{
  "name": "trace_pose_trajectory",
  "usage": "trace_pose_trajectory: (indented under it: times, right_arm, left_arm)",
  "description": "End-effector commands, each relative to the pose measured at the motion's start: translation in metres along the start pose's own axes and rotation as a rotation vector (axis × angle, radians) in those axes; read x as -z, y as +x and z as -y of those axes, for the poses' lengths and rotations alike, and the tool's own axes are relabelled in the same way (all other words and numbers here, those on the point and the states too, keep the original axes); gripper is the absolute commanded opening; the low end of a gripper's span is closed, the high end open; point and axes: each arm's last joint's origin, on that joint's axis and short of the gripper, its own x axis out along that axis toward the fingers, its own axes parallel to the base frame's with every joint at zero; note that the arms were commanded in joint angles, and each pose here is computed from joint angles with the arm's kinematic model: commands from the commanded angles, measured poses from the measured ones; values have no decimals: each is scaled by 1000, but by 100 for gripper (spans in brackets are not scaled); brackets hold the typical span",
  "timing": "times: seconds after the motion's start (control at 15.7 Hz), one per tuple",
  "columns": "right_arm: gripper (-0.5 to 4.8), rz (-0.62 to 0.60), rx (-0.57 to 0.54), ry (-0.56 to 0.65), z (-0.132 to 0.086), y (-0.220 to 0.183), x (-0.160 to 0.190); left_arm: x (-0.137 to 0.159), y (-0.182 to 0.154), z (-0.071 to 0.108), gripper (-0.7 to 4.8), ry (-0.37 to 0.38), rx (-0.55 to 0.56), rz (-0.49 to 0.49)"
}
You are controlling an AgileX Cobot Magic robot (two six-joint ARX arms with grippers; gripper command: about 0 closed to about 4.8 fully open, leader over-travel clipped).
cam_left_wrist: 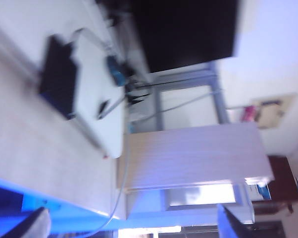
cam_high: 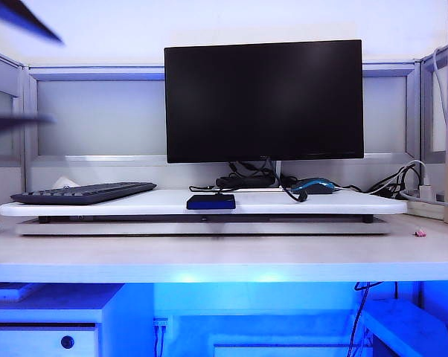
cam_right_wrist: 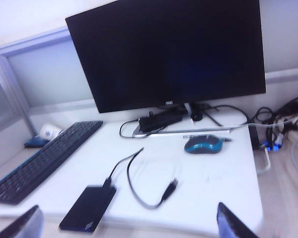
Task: Unplug the data cable of the portable hard drive.
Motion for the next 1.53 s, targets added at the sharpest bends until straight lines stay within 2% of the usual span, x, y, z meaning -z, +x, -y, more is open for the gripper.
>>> trace_pose_trajectory:
  times: [0.06, 0.19, 0.32, 0.57, 0.7, 0.83, 0.95, 1.02, 1.21, 1.27, 1.33, 1.53]
  right_arm:
    - [479, -25, -22, 7, 4, 21, 9]
    - [479, -50, -50, -4, 0, 31, 17]
    - [479, -31, -50, -19, 0, 39, 19]
    - [479, -54, -38, -12, 7, 58, 34]
    - [479, -75, -32, -8, 10, 68, 38]
    - [479, -91, -41, -4, 12, 80, 38]
    - [479, -91, -41, -4, 13, 87, 36]
    - [479, -92, -44, -4, 14, 95, 34]
    - [479, -100, -43, -23, 16, 101, 36]
    - [479, -103, -42, -23, 16, 101, 37]
    - [479, -95, -44, -25, 16, 101, 36]
    - [479, -86, -46, -28, 16, 101, 35]
  left_arm:
    - [-25, 50, -9, 479, -32, 7, -113]
    - [-41, 81, -16, 479, -19, -15, -124]
    - [-53, 106, -33, 479, -43, -46, -162]
    - [-47, 131, -71, 479, -98, -106, -234]
    - [-44, 142, -84, 479, -104, -108, -255]
    - [-45, 158, -90, 479, -104, -106, -274]
    - [-46, 173, -89, 479, -88, -88, -280]
    - [-49, 193, -91, 479, -81, -77, -281]
    - [-49, 218, -98, 479, -98, -93, -307]
    - [-49, 224, -103, 479, -99, -97, -310]
    - [-47, 229, -116, 479, -118, -129, -309]
    - [-43, 231, -122, 479, -115, -140, -286]
